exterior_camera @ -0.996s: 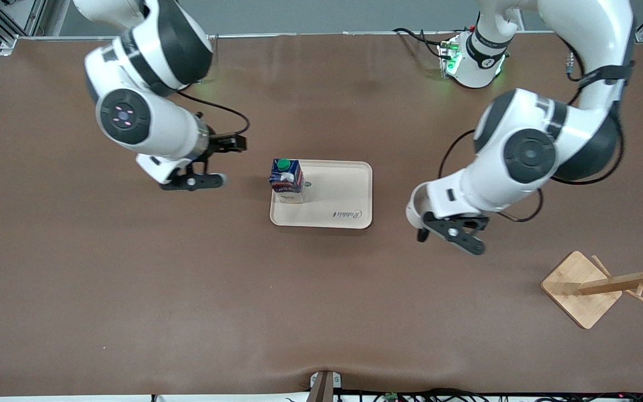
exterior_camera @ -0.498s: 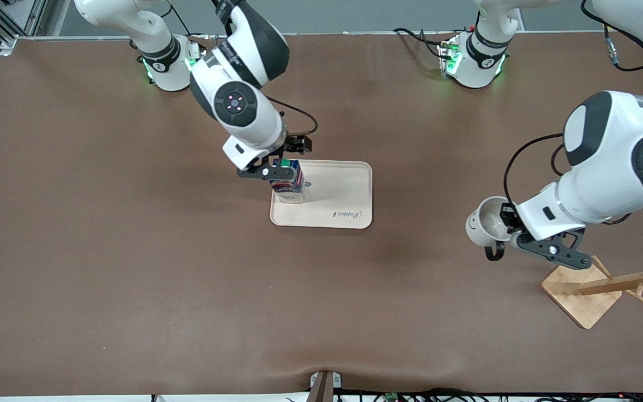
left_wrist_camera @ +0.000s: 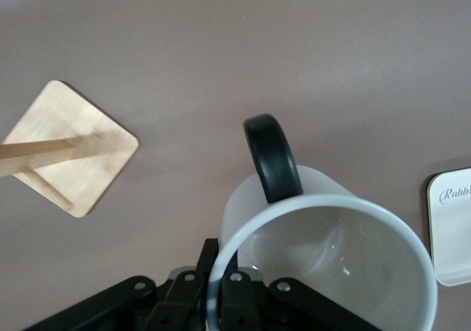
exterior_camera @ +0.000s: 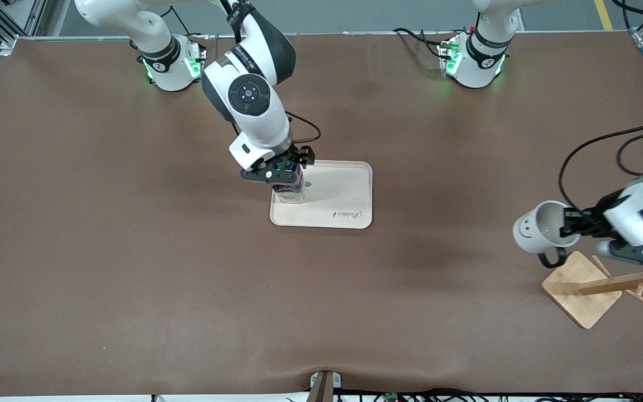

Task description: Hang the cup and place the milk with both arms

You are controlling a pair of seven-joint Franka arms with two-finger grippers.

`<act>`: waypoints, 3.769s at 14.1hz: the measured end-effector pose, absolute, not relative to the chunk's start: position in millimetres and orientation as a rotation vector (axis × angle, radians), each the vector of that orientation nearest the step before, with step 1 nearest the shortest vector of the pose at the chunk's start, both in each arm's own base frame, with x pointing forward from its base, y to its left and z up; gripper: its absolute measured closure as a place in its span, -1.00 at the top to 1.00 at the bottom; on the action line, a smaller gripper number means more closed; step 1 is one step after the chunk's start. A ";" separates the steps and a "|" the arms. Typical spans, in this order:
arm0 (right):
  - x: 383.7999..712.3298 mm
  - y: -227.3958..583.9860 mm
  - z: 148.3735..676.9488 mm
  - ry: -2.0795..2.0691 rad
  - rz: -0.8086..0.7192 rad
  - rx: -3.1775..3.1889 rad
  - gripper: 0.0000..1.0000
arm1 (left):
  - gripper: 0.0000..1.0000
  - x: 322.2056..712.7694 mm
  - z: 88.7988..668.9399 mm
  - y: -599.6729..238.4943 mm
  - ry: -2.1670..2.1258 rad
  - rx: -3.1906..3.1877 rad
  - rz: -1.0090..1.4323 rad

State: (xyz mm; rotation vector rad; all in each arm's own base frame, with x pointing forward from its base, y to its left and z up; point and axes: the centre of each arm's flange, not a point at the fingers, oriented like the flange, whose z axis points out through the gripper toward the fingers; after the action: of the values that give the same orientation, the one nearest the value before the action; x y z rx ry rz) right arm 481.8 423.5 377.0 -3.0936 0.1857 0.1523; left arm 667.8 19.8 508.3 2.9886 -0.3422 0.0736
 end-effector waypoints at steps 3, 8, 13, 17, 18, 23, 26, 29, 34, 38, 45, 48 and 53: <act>477.9 427.4 374.6 0.228 0.107 -3.128 1.00 | -0.90 661.4 522.9 60.6 -0.470 2.969 0.130; 472.9 439.3 357.2 0.246 0.048 -3.153 1.00 | -0.90 653.7 523.3 112.0 -0.732 2.918 0.169; 472.9 439.3 355.8 0.340 0.049 -3.153 0.22 | -0.90 650.9 517.3 124.9 -0.884 2.857 0.182; 477.2 428.6 386.3 0.419 0.114 -3.198 0.20 | -0.90 644.3 507.3 138.7 -0.936 2.828 0.139; 483.8 423.7 404.6 0.447 0.120 -3.199 0.20 | -0.90 642.0 505.7 144.9 -0.935 2.825 0.131; 534.4 353.8 458.9 0.660 0.138 -3.168 0.06 | -0.90 635.1 502.9 173.2 -0.884 2.837 0.130; 561.2 300.2 468.6 0.789 0.117 -3.158 0.06 | -0.90 634.5 492.5 186.8 -0.840 2.809 0.144; 581.4 242.0 476.9 0.728 0.147 -3.185 0.06 | -0.90 638.0 489.7 187.9 -0.833 2.801 0.156; 606.7 123.3 466.0 0.480 0.244 -3.211 0.06 | -0.90 644.5 493.4 197.9 -0.825 2.819 0.210; 612.5 13.0 427.5 0.277 0.217 -3.192 0.06 | -0.90 652.7 488.0 205.6 -0.818 2.823 0.239; 561.7 -48.9 355.6 0.232 0.176 -3.173 0.06 | -0.90 655.4 481.7 211.8 -0.815 2.824 0.250; 546.1 -49.2 348.0 0.234 0.165 -3.171 0.05 | -0.90 652.9 479.7 220.9 -0.884 2.807 0.258; 542.9 -55.9 347.3 0.254 0.170 -3.168 0.00 | -0.90 650.8 477.9 228.3 -0.994 2.777 0.269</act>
State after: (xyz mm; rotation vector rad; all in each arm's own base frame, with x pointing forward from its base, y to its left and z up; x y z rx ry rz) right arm 542.9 -55.9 347.3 -3.1683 0.2544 0.1699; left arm 650.8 228.3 477.9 2.7765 -0.9940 0.2694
